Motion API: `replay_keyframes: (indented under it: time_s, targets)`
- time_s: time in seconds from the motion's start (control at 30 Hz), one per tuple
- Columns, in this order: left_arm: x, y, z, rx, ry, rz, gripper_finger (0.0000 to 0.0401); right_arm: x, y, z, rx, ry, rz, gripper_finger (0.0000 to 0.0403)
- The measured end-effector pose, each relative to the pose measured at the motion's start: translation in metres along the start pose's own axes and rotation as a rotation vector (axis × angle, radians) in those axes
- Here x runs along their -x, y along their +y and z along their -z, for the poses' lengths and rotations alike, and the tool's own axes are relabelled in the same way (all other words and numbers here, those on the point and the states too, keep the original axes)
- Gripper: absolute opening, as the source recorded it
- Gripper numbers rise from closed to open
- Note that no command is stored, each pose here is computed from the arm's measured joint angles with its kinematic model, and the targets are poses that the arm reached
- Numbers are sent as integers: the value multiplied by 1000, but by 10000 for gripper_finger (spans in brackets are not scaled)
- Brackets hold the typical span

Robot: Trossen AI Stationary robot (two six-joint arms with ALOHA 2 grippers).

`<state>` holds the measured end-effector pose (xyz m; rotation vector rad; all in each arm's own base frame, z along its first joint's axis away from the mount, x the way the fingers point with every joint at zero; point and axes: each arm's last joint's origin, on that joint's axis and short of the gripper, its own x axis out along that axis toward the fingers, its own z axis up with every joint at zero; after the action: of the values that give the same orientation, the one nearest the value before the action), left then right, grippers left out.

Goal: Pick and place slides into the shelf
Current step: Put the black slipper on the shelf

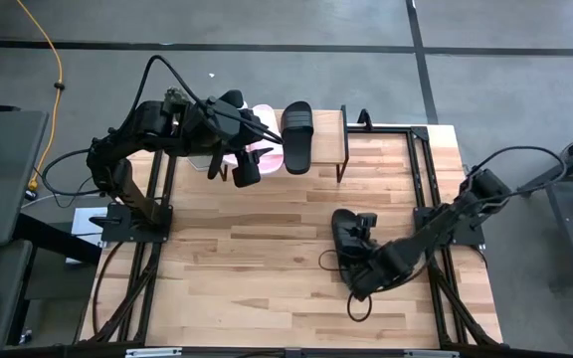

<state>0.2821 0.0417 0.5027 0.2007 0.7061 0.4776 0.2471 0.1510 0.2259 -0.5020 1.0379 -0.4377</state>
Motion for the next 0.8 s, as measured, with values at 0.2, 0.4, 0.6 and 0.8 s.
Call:
replay_keyframes:
  time_s: [0.2, 0.4, 0.6, 0.8]
  targets:
    - [0, 0, 0, 0, 0, 0, 214, -4, 22, 7, 3, 4, 53, 147]
    - [0, 0, 0, 1, 0, 0, 214, 1, 35, 15, -17, -22, 84, 147]
    - [0, 0, 0, 12, 0, 0, 214, 0, 42, 24, -25, 11, 130, 147]
    - [0, 0, 0, 20, 2, 0, 214, -5, 50, 28, -20, 25, 153, 147]
